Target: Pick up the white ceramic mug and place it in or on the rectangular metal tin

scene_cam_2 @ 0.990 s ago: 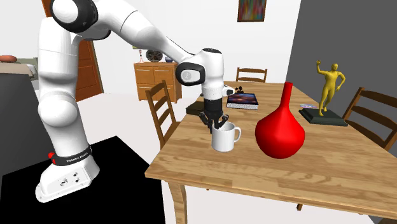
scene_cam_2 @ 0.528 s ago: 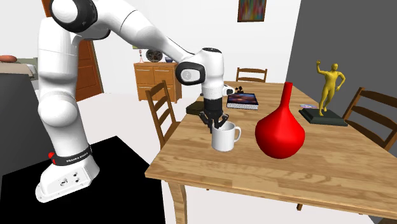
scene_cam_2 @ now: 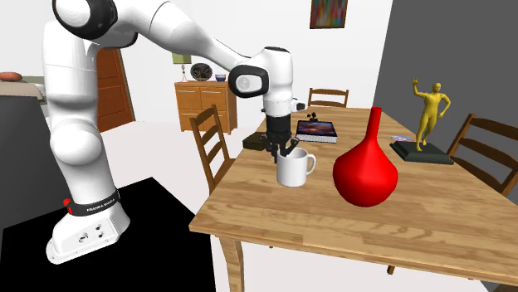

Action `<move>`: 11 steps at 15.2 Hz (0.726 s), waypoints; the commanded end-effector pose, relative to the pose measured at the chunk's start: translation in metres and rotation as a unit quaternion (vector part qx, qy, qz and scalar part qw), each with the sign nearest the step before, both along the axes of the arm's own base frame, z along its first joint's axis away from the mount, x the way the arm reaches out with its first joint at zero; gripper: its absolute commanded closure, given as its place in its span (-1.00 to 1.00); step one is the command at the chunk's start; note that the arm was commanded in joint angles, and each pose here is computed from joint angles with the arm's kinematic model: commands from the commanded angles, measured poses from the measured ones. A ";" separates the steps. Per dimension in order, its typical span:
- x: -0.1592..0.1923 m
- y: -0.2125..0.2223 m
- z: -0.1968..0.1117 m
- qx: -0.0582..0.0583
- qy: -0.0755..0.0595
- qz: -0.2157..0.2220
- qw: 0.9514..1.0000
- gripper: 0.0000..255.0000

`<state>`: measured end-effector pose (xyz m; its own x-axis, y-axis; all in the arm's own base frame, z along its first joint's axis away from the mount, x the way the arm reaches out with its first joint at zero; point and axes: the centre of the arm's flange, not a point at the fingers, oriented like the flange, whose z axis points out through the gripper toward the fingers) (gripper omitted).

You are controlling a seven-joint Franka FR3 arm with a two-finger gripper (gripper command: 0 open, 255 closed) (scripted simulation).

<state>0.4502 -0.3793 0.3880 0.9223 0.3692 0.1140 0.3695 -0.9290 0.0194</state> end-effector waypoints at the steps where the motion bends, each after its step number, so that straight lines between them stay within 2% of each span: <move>1: 0.000 0.000 0.011 0.000 0.000 0.000 1.000 1.00; 11: 0.000 0.000 0.064 0.000 0.000 0.000 1.000 1.00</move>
